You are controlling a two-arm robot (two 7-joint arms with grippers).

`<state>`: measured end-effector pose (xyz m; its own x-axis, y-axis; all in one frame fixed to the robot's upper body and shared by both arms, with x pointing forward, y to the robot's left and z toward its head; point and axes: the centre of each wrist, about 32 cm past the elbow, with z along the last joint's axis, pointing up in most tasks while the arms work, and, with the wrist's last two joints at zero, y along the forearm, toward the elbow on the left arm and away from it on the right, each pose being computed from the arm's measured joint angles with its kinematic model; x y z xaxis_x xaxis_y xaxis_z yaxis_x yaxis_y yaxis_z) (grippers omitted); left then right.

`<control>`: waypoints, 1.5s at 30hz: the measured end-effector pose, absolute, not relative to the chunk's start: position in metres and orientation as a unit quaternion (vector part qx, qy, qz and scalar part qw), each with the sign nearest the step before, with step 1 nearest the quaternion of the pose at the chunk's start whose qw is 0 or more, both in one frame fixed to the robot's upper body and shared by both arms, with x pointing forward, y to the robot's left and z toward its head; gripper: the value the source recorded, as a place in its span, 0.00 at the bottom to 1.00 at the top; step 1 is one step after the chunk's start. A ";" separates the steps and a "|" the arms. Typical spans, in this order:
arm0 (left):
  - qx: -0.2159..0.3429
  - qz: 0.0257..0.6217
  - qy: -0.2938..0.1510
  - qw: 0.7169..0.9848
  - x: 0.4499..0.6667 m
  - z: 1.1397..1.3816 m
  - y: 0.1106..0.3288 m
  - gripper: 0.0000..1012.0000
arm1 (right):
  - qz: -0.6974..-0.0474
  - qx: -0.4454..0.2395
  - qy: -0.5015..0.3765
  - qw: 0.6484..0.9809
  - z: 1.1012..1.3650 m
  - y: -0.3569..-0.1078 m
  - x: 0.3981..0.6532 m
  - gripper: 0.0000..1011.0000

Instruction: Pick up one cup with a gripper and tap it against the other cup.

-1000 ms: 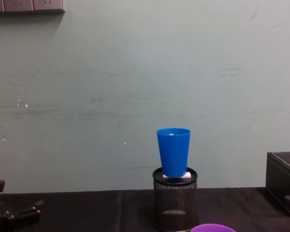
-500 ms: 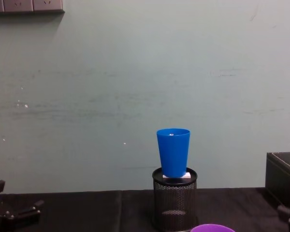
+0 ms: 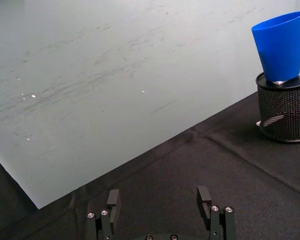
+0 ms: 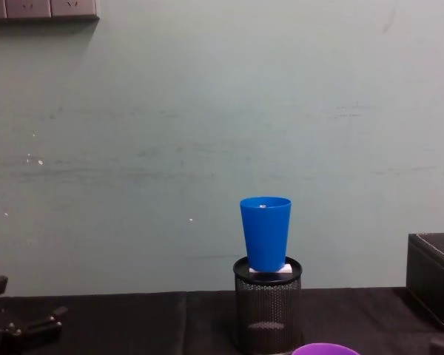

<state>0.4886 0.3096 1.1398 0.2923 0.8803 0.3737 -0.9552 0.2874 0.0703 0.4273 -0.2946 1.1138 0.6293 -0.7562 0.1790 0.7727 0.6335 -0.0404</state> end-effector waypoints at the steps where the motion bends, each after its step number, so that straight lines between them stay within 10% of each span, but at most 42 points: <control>1: 0.141 0.580 -0.132 0.791 0.489 1.140 0.310 0.99 | -0.422 -0.056 -0.070 0.902 1.113 -0.294 0.427 0.99; 45: 0.142 0.580 -0.132 0.791 0.489 1.140 0.310 0.99 | -0.359 -0.041 -0.034 0.932 1.100 -0.254 0.477 0.99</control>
<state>0.4886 0.3097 1.1398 0.2923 0.8803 0.3737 -0.9553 0.2873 0.0703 0.4774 -0.2543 1.1001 0.7404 -0.6659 0.0920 0.6714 0.7393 -0.0523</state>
